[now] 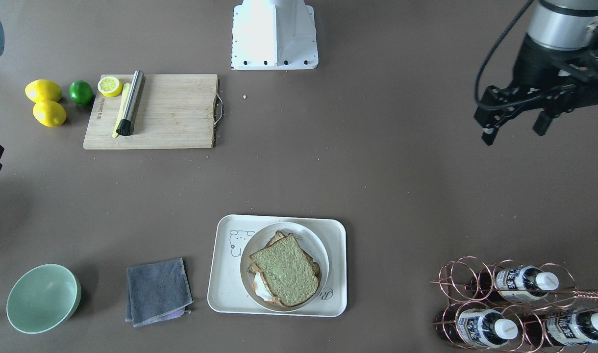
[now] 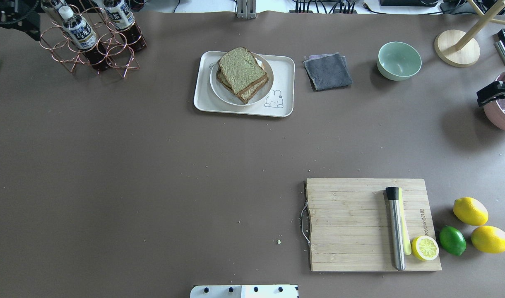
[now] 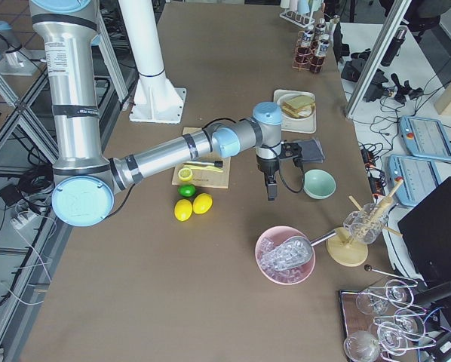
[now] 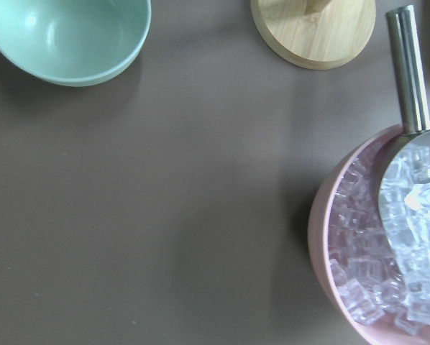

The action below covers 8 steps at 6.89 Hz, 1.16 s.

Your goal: Make sandwich and place on tray

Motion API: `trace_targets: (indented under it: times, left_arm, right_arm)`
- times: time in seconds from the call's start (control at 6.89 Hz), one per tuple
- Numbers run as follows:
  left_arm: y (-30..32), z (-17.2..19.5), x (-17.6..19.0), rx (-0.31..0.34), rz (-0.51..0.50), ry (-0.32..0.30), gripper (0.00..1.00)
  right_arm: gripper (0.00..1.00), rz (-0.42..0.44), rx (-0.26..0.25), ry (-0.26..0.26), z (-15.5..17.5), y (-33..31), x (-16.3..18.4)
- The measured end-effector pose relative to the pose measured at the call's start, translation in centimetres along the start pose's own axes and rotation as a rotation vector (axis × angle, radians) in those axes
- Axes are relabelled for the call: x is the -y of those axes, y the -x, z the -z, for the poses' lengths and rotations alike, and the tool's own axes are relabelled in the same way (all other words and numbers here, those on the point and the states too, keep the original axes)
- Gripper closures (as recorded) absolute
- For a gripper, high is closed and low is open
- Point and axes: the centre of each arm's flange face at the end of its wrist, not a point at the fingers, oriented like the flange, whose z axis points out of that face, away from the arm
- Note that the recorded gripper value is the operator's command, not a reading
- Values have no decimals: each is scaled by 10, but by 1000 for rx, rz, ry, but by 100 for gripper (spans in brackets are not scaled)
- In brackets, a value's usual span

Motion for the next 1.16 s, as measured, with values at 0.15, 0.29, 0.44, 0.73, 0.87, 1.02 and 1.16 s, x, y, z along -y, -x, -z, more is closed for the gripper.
trace_targets:
  times: [0.15,0.29,0.44,0.73,0.87,1.02,1.16]
  left_arm:
    - [67,2,9,-27,-52,46,3]
    - [130,-5,15,-59,-95,85,3]
    - [193,-21,16,-106,-131,131,3]
    - [287,-72,-9,-169,-135,185,3]
    - [326,-102,-29,-177,-142,174,3]
    - [362,-135,-50,-179,-158,151,3]
    - [383,-153,-62,-179,-163,139,3]
  right_arm:
    - [0,25,-10,23,0,-30,-9]
    - [0,35,29,47,0,-62,-20]
    - [0,28,91,68,-3,-101,-33]
    - [0,10,168,73,-8,-172,-59]
    - [0,-6,186,78,-13,-191,-69]
    - [0,-22,195,91,-22,-202,-76]
    - [0,-36,197,103,-29,-209,-79]
